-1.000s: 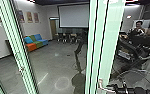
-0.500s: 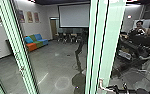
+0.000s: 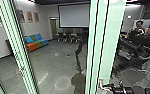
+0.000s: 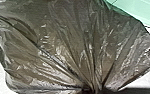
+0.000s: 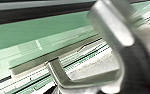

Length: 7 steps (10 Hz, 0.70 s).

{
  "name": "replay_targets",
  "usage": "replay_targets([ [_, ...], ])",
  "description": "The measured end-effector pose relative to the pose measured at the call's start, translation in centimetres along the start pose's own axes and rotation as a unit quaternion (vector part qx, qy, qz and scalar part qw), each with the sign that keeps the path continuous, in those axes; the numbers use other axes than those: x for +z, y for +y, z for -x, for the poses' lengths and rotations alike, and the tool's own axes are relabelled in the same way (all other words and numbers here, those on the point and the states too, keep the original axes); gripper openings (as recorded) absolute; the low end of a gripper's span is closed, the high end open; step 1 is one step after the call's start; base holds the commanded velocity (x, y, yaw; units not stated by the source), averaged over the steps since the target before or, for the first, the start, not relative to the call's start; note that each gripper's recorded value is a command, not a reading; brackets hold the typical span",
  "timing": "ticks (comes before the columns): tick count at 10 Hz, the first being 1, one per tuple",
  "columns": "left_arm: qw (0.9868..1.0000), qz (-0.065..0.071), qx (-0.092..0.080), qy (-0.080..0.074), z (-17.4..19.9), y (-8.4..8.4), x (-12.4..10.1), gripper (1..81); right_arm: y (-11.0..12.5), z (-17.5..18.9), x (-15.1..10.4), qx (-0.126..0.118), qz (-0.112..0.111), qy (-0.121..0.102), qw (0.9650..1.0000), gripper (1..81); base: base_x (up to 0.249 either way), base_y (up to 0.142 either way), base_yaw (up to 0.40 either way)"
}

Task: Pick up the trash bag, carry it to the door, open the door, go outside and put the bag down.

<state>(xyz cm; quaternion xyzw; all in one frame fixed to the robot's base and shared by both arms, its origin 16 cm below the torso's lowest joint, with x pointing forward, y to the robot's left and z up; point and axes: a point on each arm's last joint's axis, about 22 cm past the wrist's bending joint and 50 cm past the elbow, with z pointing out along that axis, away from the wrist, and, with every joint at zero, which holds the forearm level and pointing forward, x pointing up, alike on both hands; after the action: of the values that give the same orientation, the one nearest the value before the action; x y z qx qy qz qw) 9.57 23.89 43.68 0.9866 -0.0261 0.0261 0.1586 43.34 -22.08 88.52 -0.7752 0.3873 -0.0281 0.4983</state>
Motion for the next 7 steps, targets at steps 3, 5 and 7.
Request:
replay_targets([
  [3,1.0000,0.001,-0.001,0.001,0.0,0.1,0.0,1.0,0.8,-0.1,1.4,0.028,0.024,-0.013,0.9992,81.1,0.000,0.000,0.000],
  [5,1.0000,0.001,0.000,0.002,0.0,0.1,0.0,1.0,1.3,0.3,2.2,0.029,0.035,-0.022,0.9987,81.1,0.000,0.000,0.000],
  [7,1.0000,0.001,0.000,0.002,0.1,0.1,0.0,1.0,1.5,0.1,1.7,0.026,0.037,-0.020,0.9988,81.1,0.000,0.000,0.000],
])
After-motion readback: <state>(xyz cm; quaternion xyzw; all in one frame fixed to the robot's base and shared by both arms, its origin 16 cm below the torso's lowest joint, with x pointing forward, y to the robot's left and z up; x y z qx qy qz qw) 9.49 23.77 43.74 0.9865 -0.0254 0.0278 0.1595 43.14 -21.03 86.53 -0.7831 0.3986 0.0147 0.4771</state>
